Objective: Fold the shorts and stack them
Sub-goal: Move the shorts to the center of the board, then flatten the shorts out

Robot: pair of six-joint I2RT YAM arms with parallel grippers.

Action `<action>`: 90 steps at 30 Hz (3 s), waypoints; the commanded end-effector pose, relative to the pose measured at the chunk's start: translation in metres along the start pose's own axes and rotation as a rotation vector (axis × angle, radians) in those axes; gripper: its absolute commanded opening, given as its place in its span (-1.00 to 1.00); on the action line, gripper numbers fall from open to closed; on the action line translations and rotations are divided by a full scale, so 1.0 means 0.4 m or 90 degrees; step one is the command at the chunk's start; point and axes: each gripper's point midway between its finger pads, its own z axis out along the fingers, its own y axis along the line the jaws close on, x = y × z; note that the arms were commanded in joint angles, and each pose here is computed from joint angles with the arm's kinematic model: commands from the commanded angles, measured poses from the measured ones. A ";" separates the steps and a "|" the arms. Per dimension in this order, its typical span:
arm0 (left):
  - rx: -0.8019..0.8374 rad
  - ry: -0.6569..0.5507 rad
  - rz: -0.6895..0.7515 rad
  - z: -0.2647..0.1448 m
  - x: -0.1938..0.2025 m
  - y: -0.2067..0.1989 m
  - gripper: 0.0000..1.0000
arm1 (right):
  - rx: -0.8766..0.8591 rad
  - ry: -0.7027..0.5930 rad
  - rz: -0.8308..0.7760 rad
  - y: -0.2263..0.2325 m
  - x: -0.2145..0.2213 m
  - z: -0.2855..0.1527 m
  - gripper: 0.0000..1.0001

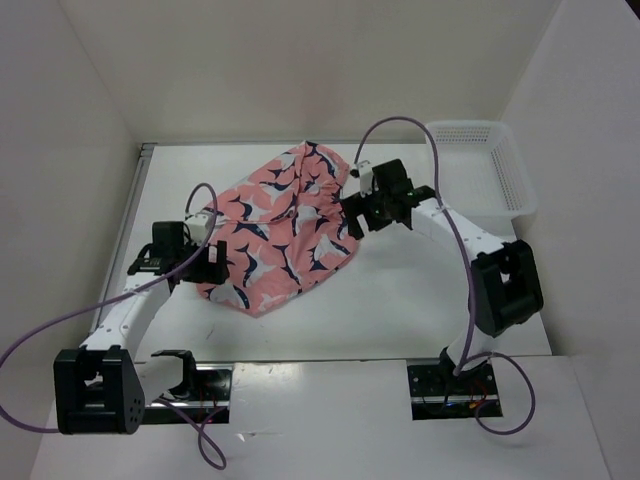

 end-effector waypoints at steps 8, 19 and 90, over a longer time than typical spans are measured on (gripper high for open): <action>-0.077 0.083 -0.001 0.045 0.119 0.054 1.00 | -0.016 -0.001 0.079 -0.006 0.023 0.174 0.95; 0.008 0.063 -0.003 0.093 0.136 0.003 -0.26 | 0.034 0.054 0.138 -0.047 0.083 0.296 0.06; 0.355 -0.252 0.066 0.240 -0.381 0.006 0.28 | -0.250 0.035 0.008 0.147 0.020 0.196 -1.00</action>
